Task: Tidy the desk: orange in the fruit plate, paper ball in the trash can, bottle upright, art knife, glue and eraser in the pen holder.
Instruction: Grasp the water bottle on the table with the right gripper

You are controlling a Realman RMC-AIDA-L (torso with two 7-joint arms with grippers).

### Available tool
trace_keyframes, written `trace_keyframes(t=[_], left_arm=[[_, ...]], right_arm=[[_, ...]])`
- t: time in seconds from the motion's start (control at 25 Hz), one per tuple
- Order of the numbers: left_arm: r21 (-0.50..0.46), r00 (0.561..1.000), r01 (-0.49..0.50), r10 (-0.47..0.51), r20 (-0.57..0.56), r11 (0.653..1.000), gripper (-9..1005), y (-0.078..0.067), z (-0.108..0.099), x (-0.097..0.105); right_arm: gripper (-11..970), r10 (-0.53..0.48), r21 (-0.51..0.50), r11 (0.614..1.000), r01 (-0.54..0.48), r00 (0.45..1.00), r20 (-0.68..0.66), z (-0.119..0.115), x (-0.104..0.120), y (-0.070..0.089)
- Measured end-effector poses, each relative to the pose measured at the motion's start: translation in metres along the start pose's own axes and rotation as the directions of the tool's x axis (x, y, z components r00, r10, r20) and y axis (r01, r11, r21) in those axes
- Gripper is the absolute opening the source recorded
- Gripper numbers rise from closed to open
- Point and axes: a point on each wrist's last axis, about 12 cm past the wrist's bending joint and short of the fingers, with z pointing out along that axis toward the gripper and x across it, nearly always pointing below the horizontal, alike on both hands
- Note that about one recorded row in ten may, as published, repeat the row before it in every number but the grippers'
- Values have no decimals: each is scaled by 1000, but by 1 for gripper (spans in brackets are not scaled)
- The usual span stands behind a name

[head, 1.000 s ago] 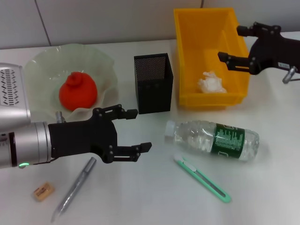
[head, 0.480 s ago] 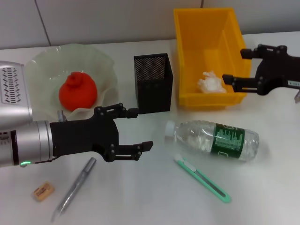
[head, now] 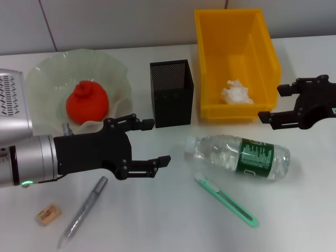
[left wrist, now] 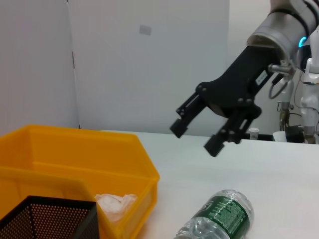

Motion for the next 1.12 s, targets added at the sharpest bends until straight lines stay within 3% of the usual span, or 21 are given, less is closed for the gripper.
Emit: trace_keyframes(t=[0.32, 0.72, 1.12], left_arm=[[3, 1000, 0, 0, 0, 1000, 853, 0, -1, 0], [8, 1000, -1, 1, -7, 1000, 853, -1, -2, 1], [19, 1000, 1, -1, -7, 1000, 853, -4, 0, 2]], right_arm=[[786, 6, -23, 1000, -8, 997, -82, -7, -12, 7], [786, 52, -4, 999, -54, 976, -211, -2, -24, 4], [785, -8, -98, 995, -20, 960, -278, 0, -38, 12]])
